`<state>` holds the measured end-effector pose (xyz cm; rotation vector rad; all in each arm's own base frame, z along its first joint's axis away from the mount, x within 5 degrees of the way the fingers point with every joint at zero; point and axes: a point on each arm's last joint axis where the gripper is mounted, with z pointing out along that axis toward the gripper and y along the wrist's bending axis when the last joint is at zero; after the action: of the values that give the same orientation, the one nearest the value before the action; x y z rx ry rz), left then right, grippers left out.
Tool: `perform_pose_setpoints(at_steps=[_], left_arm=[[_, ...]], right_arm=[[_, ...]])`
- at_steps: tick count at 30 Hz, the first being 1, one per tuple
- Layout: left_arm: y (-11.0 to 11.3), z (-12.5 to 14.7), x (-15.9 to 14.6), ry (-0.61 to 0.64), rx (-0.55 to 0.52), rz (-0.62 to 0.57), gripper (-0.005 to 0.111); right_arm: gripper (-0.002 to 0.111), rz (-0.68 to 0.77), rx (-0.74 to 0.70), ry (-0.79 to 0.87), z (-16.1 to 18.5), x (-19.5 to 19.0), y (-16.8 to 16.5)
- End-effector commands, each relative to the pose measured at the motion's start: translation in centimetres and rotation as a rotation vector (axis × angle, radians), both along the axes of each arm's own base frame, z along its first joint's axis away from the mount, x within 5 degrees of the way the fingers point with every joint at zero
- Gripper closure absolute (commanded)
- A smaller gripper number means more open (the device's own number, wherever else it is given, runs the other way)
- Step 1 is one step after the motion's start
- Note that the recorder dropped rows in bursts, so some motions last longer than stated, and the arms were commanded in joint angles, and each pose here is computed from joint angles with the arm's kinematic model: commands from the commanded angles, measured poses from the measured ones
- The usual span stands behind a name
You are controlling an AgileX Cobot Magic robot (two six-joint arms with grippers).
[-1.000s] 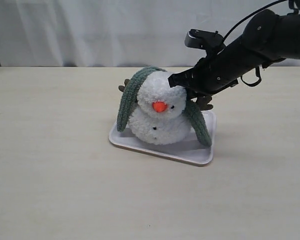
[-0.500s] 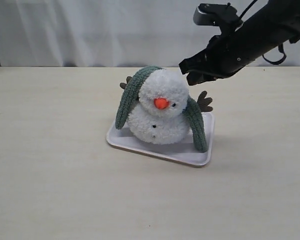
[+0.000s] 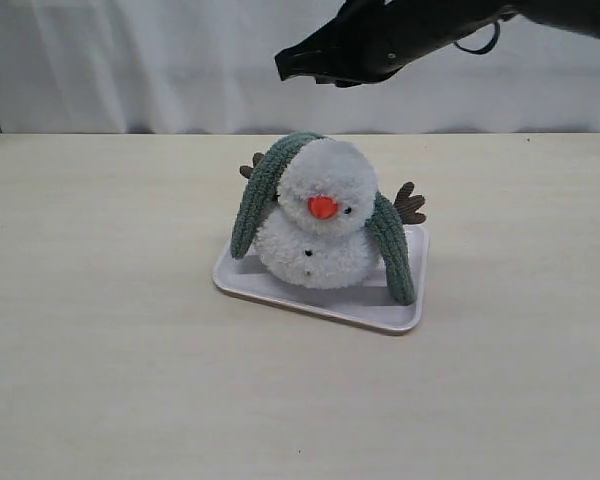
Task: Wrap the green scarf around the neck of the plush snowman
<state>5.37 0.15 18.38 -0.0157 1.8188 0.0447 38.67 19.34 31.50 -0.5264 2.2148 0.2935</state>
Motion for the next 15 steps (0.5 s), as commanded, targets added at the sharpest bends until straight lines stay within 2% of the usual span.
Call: perform_pose_setpoints(at_steps=[1,7,15], left_arm=[[0.0,0.0,0.0,-0.012,-0.001,0.006,0.107],[0.0,0.0,0.0,-0.012,-0.001,0.006,0.107],[0.0,0.0,0.0,-0.012,-0.001,0.006,0.107]], right_arm=[[0.104,-0.008,0.005,0.02,-2.6,2.4,1.2],[0.104,-0.01,-0.016,0.062,-6.4,4.5,2.3],[0.104,0.036,-0.076,0.174,-7.8,3.8,2.2]])
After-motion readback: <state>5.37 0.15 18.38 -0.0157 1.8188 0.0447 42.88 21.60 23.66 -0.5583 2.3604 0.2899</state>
